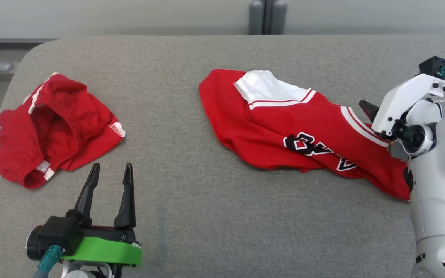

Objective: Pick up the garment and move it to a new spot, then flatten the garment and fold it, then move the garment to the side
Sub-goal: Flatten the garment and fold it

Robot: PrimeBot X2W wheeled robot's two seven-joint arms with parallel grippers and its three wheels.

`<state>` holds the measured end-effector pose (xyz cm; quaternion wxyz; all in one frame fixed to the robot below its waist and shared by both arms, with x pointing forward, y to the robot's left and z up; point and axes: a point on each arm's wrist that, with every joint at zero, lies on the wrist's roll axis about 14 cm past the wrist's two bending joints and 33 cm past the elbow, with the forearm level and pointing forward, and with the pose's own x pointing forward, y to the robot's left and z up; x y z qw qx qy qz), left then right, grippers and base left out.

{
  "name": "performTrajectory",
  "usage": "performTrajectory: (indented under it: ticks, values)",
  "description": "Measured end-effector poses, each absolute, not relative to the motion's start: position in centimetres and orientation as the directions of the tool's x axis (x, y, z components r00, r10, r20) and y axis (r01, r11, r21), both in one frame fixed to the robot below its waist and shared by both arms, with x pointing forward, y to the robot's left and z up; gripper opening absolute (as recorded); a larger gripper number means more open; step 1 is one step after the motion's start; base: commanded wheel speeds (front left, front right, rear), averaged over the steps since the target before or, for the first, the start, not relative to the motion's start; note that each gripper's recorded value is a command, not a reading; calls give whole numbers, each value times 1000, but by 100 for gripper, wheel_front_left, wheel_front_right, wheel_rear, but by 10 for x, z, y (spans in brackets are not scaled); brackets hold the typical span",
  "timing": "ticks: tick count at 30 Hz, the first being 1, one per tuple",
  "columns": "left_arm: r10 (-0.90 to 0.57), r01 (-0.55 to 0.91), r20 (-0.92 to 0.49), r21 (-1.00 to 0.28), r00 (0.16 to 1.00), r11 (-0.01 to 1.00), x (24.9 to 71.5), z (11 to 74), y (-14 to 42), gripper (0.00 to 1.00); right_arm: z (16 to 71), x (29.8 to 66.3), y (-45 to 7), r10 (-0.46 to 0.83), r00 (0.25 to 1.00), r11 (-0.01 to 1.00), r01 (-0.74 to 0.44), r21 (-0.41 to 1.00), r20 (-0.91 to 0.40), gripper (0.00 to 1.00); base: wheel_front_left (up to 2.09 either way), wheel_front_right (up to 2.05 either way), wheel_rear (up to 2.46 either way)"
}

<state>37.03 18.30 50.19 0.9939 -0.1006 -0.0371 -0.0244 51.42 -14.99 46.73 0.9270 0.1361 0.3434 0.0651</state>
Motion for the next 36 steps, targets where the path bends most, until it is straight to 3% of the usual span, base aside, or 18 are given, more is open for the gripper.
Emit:
performTrajectory:
  ticks: [12,15,16,18,20,23,28,31,36]
  values:
    - [24,-19,26,-170,999,985,363,488,207,100,408,534,-107,297,594,900,89,428,-748,100,0,0,0]
    - [38,-35,14,-167,999,985,361,485,210,100,409,546,-95,307,614,892,82,445,-727,100,0,0,0]
    - [41,-39,12,-167,999,985,360,485,212,100,411,550,-92,307,625,890,78,449,-717,48,0,0,0]
    - [50,-48,8,-169,999,984,359,484,214,100,415,558,-86,301,651,896,58,441,-697,0,0,0,0]
    - [55,-53,7,-168,998,984,358,484,215,100,418,563,-83,291,673,904,38,425,-679,0,0,0,0]
    - [59,-56,9,-168,998,984,358,484,216,100,449,586,-74,274,768,924,-44,379,-578,0,0,0,0]
    - [66,-62,20,-172,998,983,357,488,218,100,552,625,-29,334,916,922,-269,279,-223,0,0,0,0]
    - [73,-66,32,-177,997,982,357,492,220,100,613,626,3,403,915,902,-398,167,0,0,0,0,0]
    - [80,-70,49,-180,996,981,354,497,221,100,706,607,35,497,809,853,-522,-5,314,0,0,0,0]
